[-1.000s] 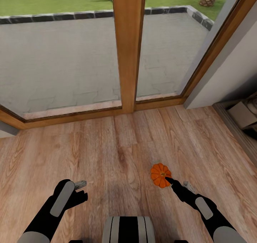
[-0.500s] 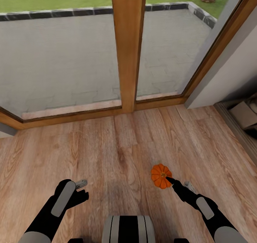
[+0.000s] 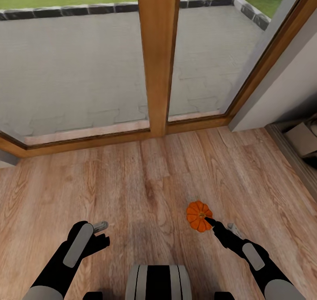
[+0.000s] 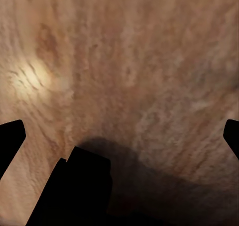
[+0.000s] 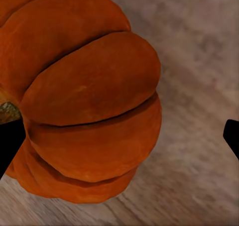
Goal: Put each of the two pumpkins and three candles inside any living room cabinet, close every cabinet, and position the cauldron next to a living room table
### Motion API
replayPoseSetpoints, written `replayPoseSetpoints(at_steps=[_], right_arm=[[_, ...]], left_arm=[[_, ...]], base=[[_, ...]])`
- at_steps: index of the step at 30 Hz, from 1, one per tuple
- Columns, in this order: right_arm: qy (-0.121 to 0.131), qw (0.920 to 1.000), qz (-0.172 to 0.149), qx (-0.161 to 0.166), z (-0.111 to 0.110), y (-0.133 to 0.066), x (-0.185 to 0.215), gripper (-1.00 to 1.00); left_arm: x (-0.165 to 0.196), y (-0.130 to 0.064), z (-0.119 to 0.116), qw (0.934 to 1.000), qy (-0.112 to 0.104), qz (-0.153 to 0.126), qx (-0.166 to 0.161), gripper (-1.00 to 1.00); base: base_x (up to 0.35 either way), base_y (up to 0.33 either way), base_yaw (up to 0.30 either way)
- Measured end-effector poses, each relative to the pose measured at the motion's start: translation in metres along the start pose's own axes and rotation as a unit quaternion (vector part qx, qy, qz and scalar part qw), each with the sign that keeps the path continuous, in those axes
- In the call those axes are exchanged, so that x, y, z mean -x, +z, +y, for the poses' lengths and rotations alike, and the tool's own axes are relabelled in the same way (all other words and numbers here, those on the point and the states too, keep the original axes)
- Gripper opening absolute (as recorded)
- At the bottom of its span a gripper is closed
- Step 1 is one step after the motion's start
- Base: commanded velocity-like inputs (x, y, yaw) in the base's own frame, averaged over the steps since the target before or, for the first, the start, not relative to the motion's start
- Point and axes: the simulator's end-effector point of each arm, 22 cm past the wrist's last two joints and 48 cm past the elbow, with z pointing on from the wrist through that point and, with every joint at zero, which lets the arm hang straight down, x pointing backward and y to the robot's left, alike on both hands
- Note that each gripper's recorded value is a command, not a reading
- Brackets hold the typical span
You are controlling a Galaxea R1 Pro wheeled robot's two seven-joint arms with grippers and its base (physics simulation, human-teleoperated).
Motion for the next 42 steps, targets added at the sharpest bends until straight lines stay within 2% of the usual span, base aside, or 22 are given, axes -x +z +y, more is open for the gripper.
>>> replayPoseSetpoints(at_steps=[33, 42], right_arm=[[-0.005, 1.0000, 0.003, 0.008, 0.0030, -0.0001, -0.0020, 1.00], [0.000, 1.0000, -0.001, 0.005, 0.0019, -0.0006, 0.0011, 1.00]], left_arm=[[0.0000, 0.0000, -0.0003, 1.0000, 0.001, 0.000, -0.001, 1.00], [-0.0030, -0.0003, -0.0070, 0.9998, 0.019, -0.002, 0.001, 1.00]], base=[[0.024, 0.040, 0.000], [0.000, 0.103, 0.000]])
